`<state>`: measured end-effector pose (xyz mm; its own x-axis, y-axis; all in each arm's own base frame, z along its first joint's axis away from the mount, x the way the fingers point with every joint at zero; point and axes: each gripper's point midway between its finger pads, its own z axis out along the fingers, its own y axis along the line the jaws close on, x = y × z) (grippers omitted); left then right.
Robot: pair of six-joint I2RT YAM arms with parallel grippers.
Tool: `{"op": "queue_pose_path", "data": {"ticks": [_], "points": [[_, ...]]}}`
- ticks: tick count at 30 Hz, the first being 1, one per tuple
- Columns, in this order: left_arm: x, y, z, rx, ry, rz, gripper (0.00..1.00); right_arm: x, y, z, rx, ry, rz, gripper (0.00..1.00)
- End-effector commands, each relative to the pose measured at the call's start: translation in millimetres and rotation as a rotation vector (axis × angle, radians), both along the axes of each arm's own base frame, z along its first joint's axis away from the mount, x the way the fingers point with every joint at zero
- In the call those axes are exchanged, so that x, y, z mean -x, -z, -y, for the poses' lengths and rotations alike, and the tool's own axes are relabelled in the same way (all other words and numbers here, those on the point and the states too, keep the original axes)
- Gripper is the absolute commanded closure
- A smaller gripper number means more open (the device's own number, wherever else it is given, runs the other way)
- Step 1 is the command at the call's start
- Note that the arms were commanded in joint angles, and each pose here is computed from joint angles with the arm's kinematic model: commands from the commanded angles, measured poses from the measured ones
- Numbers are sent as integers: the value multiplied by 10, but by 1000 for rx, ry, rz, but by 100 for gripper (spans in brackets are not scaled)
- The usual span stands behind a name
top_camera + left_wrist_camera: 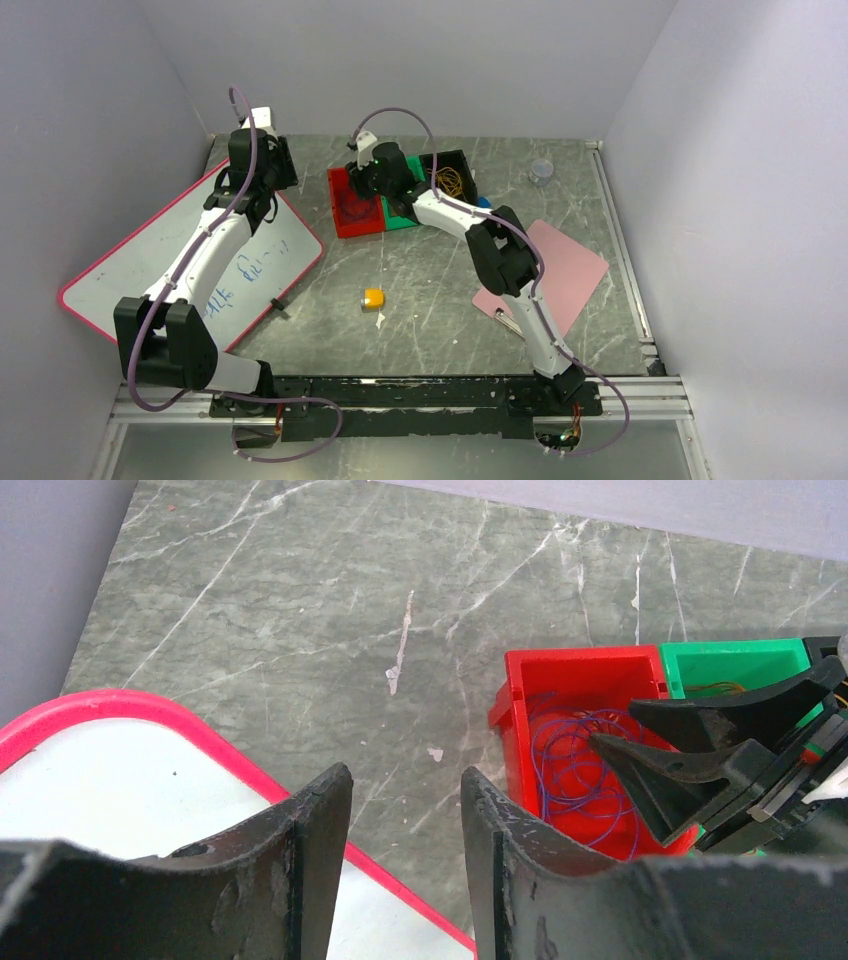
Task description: Untangle the cables
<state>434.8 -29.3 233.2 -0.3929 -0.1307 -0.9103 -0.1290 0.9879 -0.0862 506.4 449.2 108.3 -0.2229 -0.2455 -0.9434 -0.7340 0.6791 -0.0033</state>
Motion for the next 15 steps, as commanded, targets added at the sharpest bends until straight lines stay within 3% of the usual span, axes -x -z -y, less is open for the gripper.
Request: {"op": "queue_pose_path", "data": {"ticks": [1,8,15], "points": [[-17,-128,-74,-14,-21,42,51,-39,-398,22,-31,12,71,55],[-20,-113,-71,-15,-20,37,51,27,-679,78,-66,21,91,53],[-34,-102,-53,-10,-12,31,52,353,-770,-21,-150,-61,9,54]]}}
